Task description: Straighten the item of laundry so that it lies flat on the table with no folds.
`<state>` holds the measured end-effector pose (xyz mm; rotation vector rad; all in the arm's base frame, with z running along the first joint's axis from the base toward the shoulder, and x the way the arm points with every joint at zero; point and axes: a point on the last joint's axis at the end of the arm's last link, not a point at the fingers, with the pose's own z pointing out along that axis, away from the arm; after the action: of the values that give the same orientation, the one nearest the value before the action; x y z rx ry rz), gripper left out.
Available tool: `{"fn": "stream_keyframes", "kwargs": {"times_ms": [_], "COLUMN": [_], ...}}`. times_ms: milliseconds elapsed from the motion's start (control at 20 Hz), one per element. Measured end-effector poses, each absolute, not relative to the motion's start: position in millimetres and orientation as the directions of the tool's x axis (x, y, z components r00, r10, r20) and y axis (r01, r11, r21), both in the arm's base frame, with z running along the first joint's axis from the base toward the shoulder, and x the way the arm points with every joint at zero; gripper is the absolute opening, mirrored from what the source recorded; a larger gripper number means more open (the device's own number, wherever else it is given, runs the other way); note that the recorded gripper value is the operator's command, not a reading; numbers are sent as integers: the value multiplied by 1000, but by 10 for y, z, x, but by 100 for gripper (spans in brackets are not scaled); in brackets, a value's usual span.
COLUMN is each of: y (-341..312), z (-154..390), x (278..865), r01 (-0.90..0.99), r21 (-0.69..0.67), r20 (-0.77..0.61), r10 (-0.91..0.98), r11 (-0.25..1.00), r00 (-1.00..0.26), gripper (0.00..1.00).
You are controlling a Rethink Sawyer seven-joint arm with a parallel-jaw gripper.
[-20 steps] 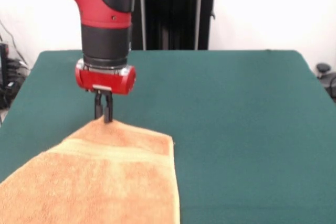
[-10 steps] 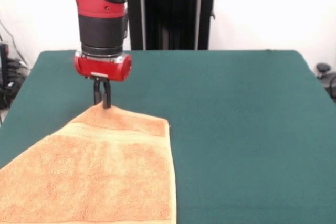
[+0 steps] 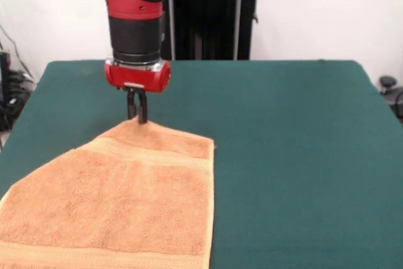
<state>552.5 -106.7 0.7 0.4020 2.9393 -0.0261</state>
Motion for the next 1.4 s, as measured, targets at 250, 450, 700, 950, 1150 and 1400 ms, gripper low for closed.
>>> {"fn": "stream_keyframes", "kwargs": {"times_ms": [250,450,700,950,1150,1400], "y": [-844,-650,-388,-104,4,123], "z": [75,137,203,249,285,285], "x": [5434,5373,5317,5261,5228,5165], "r01": [288,307,337,364,380,400], "r21": [18,26,41,54,59,57], "r20": [-168,-159,-139,-109,-97,-76], "r10": [287,307,340,368,384,403], "r11": [958,951,941,930,923,915], "r00": [-943,-938,-930,-923,-918,-912], "gripper": [0,0,0,0,0,0]}}
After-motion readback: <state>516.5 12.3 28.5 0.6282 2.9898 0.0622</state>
